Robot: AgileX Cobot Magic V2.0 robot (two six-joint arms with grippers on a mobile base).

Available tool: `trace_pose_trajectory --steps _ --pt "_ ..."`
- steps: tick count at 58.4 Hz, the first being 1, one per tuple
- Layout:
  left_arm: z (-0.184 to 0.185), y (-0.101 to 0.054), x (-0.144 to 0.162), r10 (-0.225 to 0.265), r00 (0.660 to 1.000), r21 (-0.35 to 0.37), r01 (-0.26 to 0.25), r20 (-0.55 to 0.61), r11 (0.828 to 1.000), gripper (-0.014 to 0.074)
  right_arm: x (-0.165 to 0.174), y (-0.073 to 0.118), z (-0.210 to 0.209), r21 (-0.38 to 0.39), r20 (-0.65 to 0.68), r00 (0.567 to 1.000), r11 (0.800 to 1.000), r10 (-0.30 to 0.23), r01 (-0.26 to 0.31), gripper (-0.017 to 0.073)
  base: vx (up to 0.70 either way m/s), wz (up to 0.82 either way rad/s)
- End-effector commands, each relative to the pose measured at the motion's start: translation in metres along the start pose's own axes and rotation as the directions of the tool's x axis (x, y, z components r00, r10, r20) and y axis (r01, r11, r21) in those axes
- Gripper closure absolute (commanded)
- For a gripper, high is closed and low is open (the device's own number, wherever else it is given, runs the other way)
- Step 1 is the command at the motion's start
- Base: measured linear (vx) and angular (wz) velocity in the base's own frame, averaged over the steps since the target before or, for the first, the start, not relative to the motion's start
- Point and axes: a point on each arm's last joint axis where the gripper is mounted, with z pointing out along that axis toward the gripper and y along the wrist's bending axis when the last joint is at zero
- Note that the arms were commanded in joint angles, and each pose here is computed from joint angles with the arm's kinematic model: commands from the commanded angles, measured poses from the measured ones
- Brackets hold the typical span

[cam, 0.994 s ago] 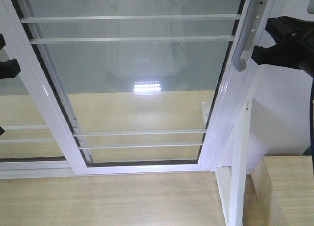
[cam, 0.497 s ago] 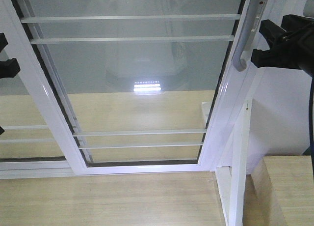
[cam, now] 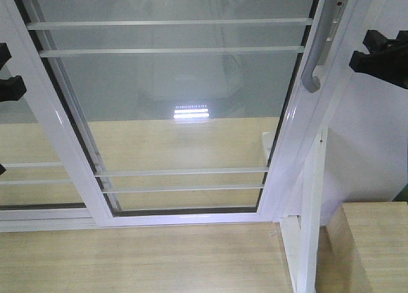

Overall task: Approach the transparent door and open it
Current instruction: 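Raise the right gripper and close it around the silver door handle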

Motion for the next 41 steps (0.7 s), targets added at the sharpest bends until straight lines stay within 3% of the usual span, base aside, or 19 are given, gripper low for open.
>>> trace_pose_trajectory --steps 1,10,24,36,41 --pt "-0.002 -0.001 -0.021 -0.01 0.991 -0.001 0.01 0.131 1.0 0.0286 -0.02 -0.002 0.008 0.013 0.172 0.985 1.0 -0.012 0.01 0.0174 0.0 0.0" --pt "-0.002 -0.001 -0.021 -0.01 0.991 -0.001 0.01 0.131 1.0 0.0286 -0.008 -0.003 0.032 0.027 0.238 0.971 1.0 -0.021 0.015 0.0174 0.0 0.0" --pt "-0.002 -0.001 -0.02 -0.01 0.993 0.0 0.01 0.122 1.0 0.0286 0.01 -0.002 0.071 0.002 0.276 0.961 1.0 0.018 -0.019 0.0174 0.0 0.0" --pt "-0.002 -0.001 -0.02 -0.01 0.993 0.0 0.01 0.12 1.0 0.0286 0.012 0.007 0.102 -0.07 0.267 0.961 0.994 -0.066 0.088 0.0174 0.0 0.0" --pt "-0.002 -0.001 -0.02 -0.01 0.993 0.0 0.01 0.12 1.0 0.0286 0.013 0.007 0.11 -0.068 0.261 0.963 0.994 -0.064 0.084 0.0174 0.0 0.0"
